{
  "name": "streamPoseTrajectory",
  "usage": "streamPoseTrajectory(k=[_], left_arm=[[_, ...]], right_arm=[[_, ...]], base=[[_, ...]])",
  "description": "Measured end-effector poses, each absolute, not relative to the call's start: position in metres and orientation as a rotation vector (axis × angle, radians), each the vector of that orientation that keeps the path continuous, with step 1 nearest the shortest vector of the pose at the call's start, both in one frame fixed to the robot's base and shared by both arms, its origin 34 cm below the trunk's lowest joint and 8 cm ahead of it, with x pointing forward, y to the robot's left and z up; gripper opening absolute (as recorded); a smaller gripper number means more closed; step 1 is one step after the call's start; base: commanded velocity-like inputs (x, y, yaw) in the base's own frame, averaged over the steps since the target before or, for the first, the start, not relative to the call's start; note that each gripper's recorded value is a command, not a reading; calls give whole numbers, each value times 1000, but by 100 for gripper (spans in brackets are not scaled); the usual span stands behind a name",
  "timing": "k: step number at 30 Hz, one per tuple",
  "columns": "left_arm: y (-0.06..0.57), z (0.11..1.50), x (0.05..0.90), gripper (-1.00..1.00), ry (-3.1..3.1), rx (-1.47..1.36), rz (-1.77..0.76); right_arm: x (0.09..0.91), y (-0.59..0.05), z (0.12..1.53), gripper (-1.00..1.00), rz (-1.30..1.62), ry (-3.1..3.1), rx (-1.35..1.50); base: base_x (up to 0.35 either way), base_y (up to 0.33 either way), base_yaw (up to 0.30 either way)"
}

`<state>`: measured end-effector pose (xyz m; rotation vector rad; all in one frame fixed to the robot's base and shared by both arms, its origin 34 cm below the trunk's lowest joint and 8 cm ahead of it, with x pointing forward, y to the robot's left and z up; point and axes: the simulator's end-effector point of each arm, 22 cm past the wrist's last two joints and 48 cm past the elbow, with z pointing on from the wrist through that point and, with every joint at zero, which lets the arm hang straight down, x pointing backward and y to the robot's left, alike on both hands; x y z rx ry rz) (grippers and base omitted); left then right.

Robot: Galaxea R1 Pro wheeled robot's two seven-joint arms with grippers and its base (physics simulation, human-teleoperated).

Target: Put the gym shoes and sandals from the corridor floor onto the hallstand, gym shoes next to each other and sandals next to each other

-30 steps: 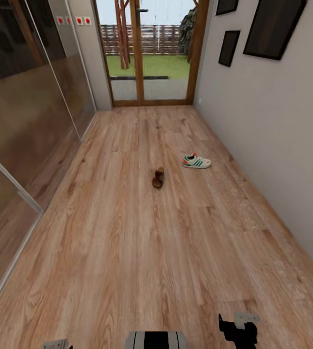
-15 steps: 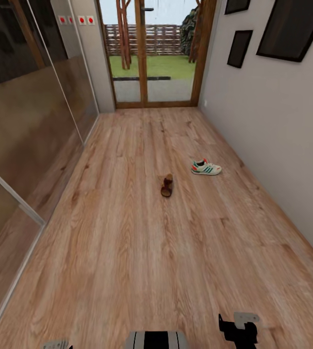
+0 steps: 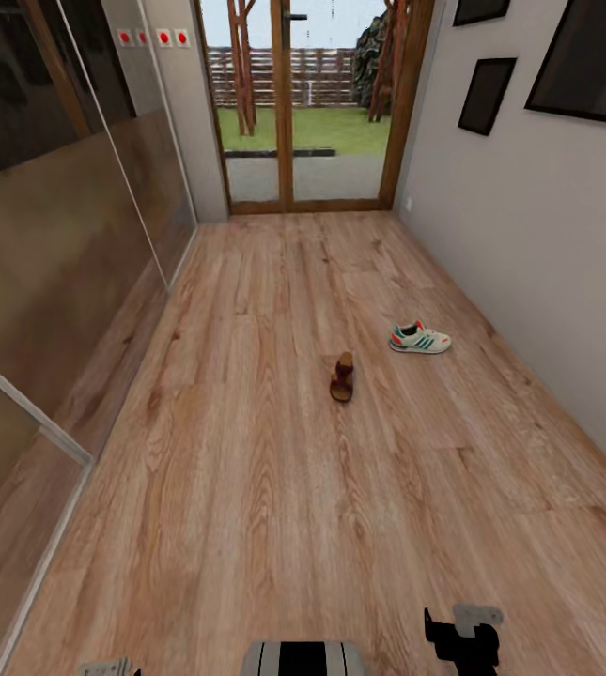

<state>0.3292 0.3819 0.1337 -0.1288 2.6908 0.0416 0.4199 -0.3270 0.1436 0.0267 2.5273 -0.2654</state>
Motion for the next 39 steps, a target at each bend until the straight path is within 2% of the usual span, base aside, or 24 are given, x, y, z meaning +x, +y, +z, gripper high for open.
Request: streamPoseTrajectory(k=[14, 16, 24, 33, 34, 39], left_arm=[[370, 138, 366, 100, 2637, -120, 23], [353, 152, 434, 100, 2543, -111, -6], [330, 178, 528, 100, 2440, -65, -46], [312, 199, 584, 100, 2385, -55, -82], [302, 206, 599, 100, 2364, -53, -104], [298, 209, 604, 100, 2356, -50, -114]], right_arm=[[429, -322, 146, 100, -256, 2508, 27], [460, -327, 160, 100, -265, 2435, 32], [534, -331, 197, 100, -290, 2314, 42], [581, -329, 225, 100, -302, 2287, 62], [607, -324, 245, 100, -288, 2241, 60], [622, -315, 256, 100, -239, 2216, 39]], base=[[305, 150, 0], [326, 119, 0], [327, 117, 0], [329, 115, 0], [328, 122, 0], [328, 133, 0]])
